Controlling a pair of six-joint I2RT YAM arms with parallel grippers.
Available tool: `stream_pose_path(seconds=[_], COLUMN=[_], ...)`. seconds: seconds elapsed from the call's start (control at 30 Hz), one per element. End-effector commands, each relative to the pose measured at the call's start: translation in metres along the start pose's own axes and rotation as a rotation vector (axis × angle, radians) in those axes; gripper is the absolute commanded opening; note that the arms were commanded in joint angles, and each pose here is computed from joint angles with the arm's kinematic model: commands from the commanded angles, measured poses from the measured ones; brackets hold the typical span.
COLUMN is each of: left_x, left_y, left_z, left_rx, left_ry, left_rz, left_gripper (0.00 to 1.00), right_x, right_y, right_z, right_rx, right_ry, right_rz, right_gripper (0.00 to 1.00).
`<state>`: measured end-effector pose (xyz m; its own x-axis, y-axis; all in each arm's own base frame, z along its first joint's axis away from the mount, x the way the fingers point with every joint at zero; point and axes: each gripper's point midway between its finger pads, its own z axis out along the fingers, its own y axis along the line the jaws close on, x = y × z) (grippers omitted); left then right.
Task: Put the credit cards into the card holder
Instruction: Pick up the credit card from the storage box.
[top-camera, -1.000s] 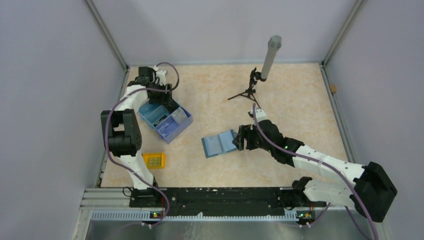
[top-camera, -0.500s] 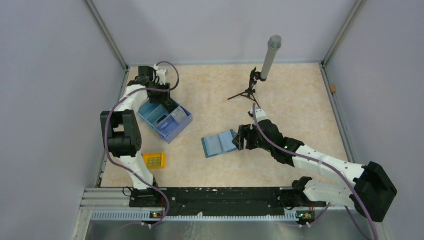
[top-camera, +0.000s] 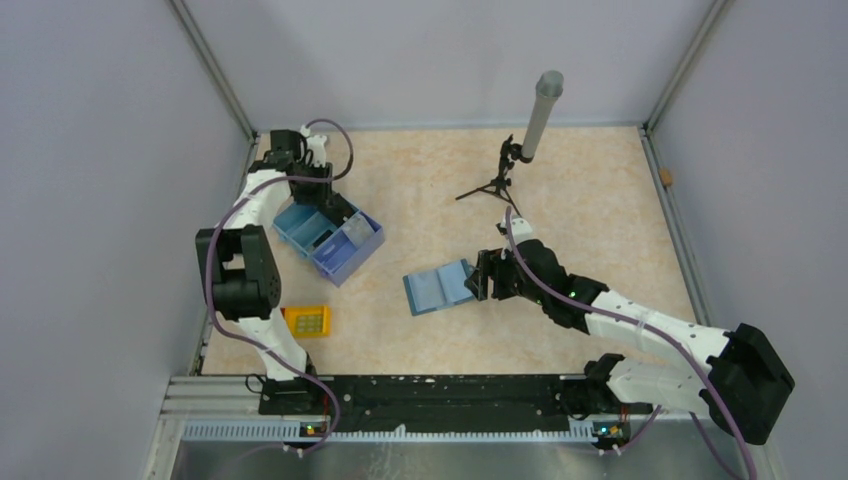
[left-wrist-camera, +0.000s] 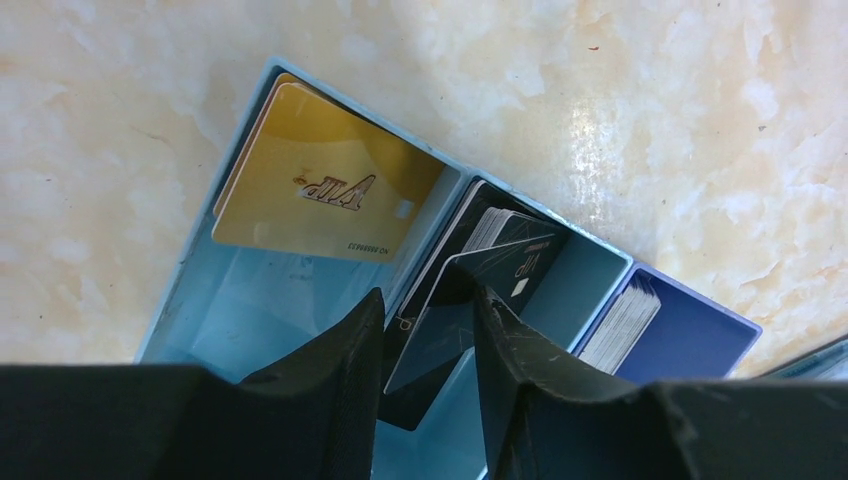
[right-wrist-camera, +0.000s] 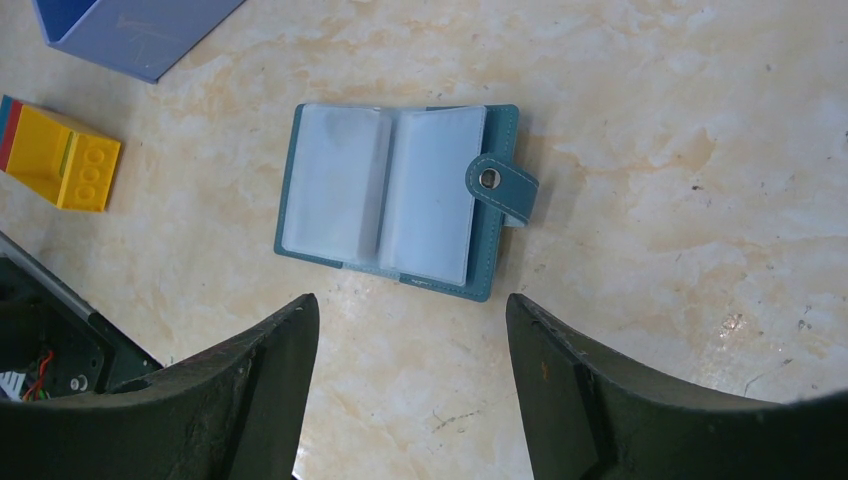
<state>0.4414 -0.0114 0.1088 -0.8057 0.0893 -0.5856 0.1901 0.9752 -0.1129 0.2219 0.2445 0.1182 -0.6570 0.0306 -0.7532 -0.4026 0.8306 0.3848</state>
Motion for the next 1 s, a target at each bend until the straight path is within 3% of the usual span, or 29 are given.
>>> stream_pose_path(seconds=[0.0,0.2,0.53,0.73,0.97], left_x=[-0.017,-0.012,-0.004,-0.002,-0.005], left_y=[0.010,0.006,-0.014,-0.029,-0.041], left_z=[-0.022,-0.025,-0.038,-0.046,-0.066], left_rx=[-0.045,-0.026,0.058,0.129,0.172], left_ry=[-0.064,-0.052,-0.035,-0.035,-0.066], left_rz=[0.013,0.005,-0.026,-0.038,-0.032], left_gripper=[0.37,0.19,0.14,0.00,0.00], right_x=[-0.013,-0.013,-0.012,-0.011,-0.013], right_y=[0.000,0.000,0.000,0.000,0.000], right_z=[-0.002,-0.002,-0.002,-0.003,-0.008], right_rx=[-0.003,-0.003,-0.004,-0.003,-0.001], right_ry=[-0.045,-0.044,-0.040,-0.037,-0.048], right_rz=[0.008,0.010,0.012,0.011,0.012], right_gripper=[0.68,0.68,0.67,0.67,0.67])
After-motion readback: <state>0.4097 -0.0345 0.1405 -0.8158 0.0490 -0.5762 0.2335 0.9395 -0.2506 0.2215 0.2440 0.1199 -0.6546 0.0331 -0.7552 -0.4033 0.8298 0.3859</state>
